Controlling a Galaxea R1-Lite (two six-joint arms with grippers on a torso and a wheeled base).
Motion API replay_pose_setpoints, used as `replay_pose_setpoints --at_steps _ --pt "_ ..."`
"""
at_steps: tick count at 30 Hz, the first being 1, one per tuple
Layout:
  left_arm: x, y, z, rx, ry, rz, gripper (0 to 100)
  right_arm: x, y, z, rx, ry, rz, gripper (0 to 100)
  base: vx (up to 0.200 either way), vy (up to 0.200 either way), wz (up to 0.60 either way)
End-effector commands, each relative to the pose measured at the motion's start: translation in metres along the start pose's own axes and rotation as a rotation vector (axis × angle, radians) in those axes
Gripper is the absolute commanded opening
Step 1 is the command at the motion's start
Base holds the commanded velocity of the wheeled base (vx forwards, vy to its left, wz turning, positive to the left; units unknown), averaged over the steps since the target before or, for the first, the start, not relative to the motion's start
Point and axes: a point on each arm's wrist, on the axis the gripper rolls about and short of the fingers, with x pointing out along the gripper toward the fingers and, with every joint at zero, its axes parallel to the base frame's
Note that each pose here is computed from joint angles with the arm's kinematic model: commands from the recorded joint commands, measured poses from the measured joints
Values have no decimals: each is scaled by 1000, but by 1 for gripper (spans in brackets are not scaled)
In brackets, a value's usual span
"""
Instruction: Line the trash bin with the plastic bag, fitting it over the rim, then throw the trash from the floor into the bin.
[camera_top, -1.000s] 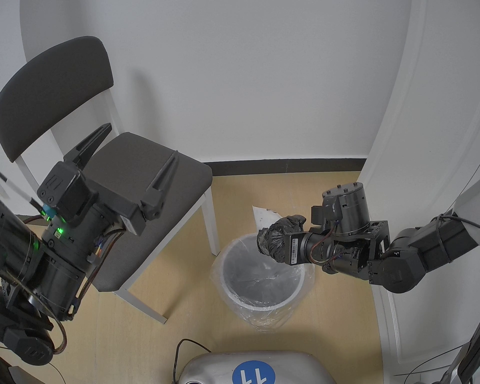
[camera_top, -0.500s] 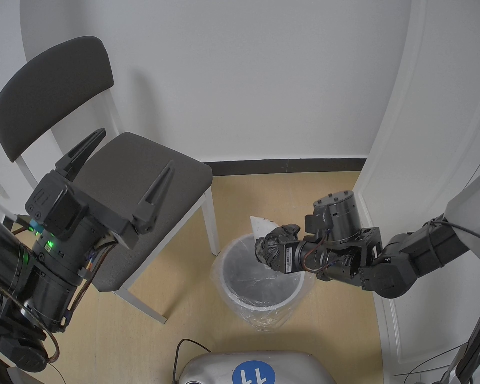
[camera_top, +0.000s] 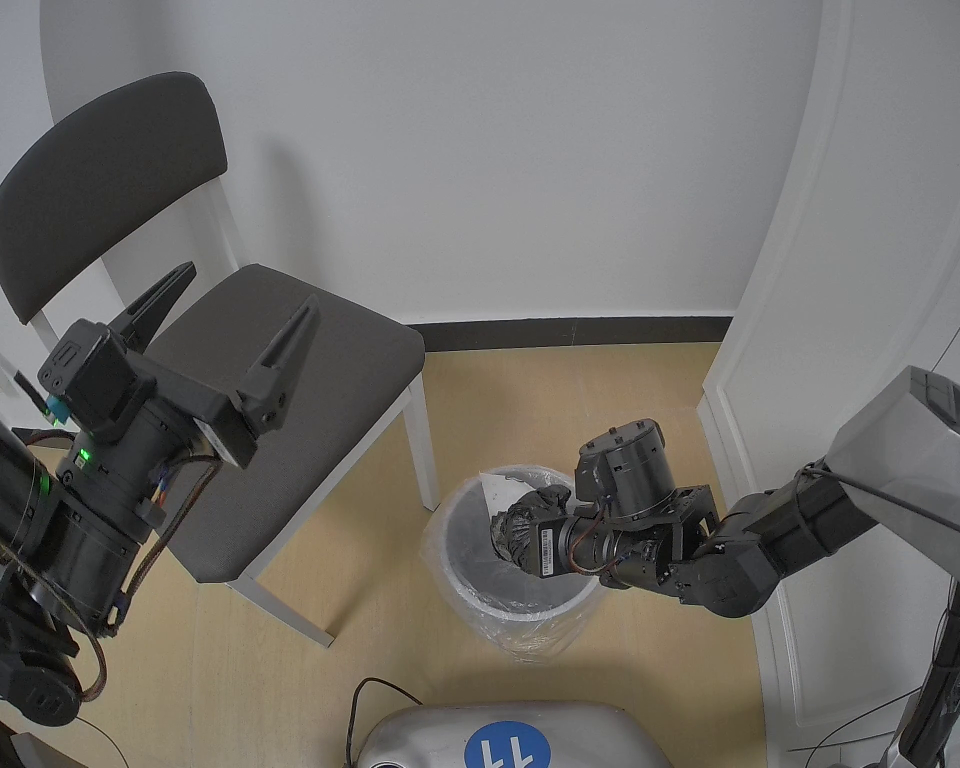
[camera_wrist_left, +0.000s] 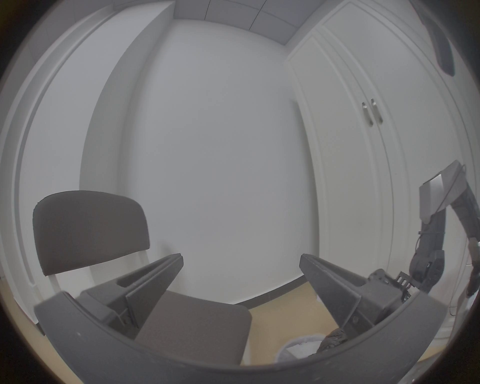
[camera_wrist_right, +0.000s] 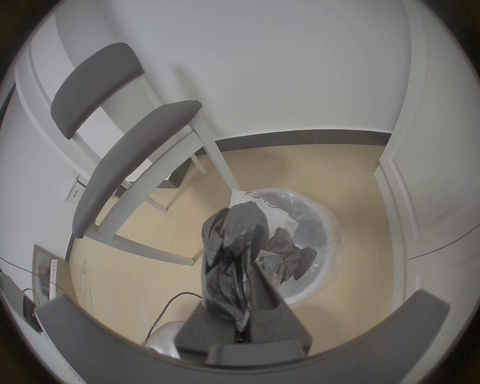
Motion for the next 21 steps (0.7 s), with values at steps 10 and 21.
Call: replay_pose_setpoints --at_steps 10,21 --pt "2 10 1 11 4 42 100 54 -16 -21 29 114 -71 0 0 0 0" --pt "3 9 -2 15 15 37 100 104 -24 -32 153 129 -61 0 0 0 0"
